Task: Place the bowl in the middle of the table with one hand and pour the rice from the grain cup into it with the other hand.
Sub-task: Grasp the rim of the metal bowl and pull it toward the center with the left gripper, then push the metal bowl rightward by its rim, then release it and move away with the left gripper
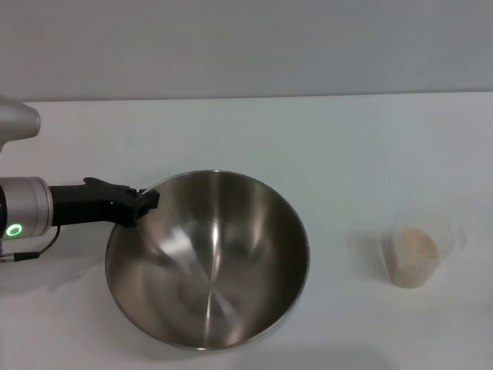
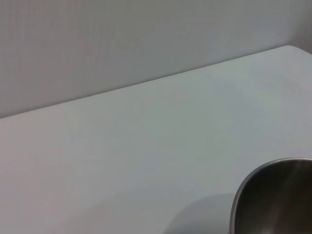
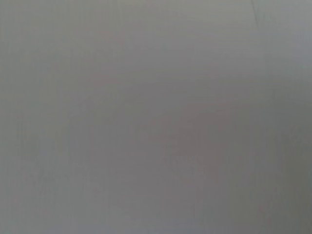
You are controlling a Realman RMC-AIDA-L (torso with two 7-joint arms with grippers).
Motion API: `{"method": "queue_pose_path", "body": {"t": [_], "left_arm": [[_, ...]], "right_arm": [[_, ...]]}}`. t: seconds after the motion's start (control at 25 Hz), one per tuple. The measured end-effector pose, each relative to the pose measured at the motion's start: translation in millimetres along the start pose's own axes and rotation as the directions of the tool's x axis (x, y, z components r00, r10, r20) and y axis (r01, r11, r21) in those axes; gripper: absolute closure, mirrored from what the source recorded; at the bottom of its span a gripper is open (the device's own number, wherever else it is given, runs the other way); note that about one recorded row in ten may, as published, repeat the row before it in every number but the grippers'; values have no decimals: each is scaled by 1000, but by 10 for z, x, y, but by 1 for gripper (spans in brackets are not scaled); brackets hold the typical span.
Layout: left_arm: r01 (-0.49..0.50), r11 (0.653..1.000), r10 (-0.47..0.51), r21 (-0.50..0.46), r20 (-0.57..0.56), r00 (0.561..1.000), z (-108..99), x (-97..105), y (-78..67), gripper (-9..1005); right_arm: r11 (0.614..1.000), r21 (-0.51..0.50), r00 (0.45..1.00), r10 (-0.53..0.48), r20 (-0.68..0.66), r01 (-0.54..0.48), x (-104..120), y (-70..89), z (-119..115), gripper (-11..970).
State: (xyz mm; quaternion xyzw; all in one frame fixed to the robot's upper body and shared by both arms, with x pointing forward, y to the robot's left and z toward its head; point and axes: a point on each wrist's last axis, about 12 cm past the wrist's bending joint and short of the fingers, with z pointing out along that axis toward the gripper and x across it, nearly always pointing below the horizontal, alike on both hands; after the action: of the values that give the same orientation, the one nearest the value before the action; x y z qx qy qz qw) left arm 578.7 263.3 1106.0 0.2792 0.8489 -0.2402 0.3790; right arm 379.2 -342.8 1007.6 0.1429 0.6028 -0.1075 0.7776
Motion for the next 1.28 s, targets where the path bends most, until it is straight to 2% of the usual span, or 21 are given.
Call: {"method": "queue_pose_path", "body": {"t": [0.32,0.36,0.4,0.44,0.52,0.64,0.88,1.0,1.12,1.24,1.28], "left_arm": [[55,998,-55,23,3,998,-1,-71,-9,951],[155,988,-156,28,27,987,-41,-138,69,952],[155,988,-156,28,27,987,-41,-138,69,952],[225,973,-227,42,42,973,-68,-167,136,951],[225,973,-227,42,42,973,-68,-167,136,951],[331,939,-337,91,74,938,-83,-220,212,950],[299,947,-309,117,85,947,-22,-256,118,951],[266,955,-278,131,79,957,114,-279,0,951],[260,957,-272,130,77,959,132,-280,-13,951],[197,972,-207,126,79,975,293,-280,-152,951],[197,972,-207,126,79,975,293,-280,-152,951]], "right_arm": [[1000,-1,1000,0,1,0,0,2,3,244],[1000,-1,1000,1,1,-1,0,5,6,244],[1000,-1,1000,1,1,-1,0,5,6,244],[1000,-3,1000,2,3,-2,0,11,15,244],[1000,-4,1000,2,4,-2,-1,14,20,244],[1000,-5,1000,3,3,-3,1,19,26,244],[1000,-5,1000,3,1,-3,4,18,26,244],[1000,-5,1000,3,1,-3,4,18,25,243],[1000,-5,1000,3,0,-3,5,17,23,243],[1000,-2,1000,2,-3,-2,5,8,12,244],[1000,-2,1000,2,-3,-2,5,8,12,244]]}}
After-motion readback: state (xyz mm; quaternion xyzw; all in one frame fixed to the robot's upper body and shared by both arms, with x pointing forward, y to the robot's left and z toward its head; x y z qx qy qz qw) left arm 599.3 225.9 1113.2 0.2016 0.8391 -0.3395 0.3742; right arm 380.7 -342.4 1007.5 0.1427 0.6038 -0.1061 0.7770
